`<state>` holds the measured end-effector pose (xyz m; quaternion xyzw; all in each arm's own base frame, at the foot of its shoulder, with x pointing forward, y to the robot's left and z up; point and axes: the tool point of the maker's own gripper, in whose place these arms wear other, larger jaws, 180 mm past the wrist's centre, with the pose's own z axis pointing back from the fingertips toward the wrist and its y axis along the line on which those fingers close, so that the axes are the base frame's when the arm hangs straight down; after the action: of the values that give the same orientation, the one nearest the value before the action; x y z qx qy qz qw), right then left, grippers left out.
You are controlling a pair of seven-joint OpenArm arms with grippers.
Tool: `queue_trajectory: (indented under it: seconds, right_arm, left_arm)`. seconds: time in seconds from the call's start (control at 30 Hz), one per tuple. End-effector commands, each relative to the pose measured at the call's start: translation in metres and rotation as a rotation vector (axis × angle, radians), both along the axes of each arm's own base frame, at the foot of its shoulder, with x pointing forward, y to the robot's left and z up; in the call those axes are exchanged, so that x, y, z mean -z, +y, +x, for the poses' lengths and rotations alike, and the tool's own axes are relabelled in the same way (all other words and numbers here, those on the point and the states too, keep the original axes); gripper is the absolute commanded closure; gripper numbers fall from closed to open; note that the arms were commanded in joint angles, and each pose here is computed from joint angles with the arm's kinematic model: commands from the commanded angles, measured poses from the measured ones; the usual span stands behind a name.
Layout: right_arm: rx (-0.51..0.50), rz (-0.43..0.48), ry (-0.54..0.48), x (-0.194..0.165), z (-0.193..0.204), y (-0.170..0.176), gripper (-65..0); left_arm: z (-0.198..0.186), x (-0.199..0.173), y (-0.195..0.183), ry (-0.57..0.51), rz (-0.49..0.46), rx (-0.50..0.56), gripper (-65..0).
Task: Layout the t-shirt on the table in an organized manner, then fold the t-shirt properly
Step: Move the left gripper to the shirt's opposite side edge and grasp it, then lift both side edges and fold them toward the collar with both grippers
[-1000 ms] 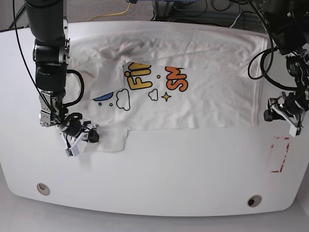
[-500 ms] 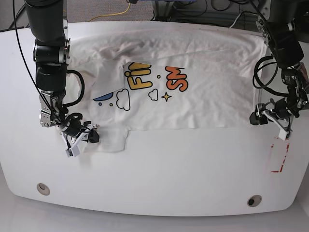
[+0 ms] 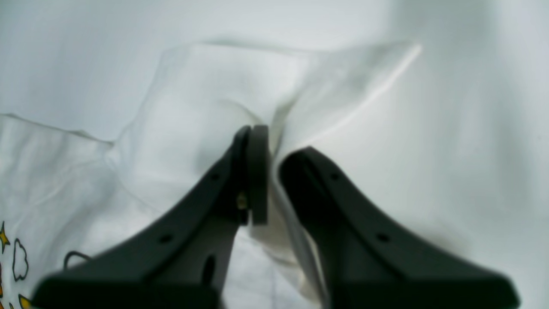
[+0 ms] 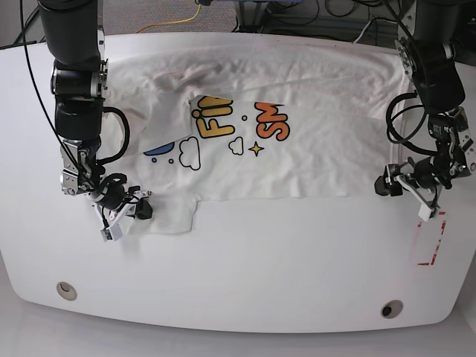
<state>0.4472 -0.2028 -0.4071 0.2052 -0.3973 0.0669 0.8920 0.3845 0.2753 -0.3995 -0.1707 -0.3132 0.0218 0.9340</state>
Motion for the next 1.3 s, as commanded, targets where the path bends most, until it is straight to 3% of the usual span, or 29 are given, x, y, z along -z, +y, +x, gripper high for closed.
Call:
queue_trajectory:
  seconds: [0.0,0.33,0.57,0.87,0.93,1.1,1.17,1.27]
  right_arm:
    - [0.009,0.011,-0.083,-0.029,0.02,-0.005,-6.0]
    - [0.011,0.013,-0.086,-0.029,0.02,-0.005,-6.0]
    - [0.012,0.016,-0.086,-0.03,0.02,-0.005,-6.0]
    - [0.012,0.017,-0.087,-0.03,0.02,-0.005,-5.9]
    - [0.013,0.019,-0.087,-0.03,0.021,-0.005,-5.9]
    - [0.012,0.016,-0.086,-0.03,0.02,-0.005,-5.7]
    - [0.011,0.013,-0.087,-0.03,0.021,-0.005,-5.1]
    - [0.009,0.012,-0.099,-0.036,0.026,-0.006,-0.3]
  left_arm:
    - [0.011,-0.013,0.0,-0.037,-0.004,0.002,-51.1]
    - [0.006,-0.005,-0.011,-0.012,0.004,0.039,-50.6]
    - [0.004,0.002,-0.024,-0.004,-0.014,0.052,-40.3]
    - [0.005,0.006,-0.039,-0.002,-0.042,0.062,-38.1]
    - [0.005,0.005,-0.039,-0.003,-0.041,0.063,-32.2]
    - [0.006,0.005,-0.039,-0.005,-0.042,0.062,-9.4]
    - [0.006,0.004,-0.039,-0.006,-0.041,0.063,-5.7]
    - [0.006,0.004,-0.039,-0.007,-0.041,0.063,-5.3]
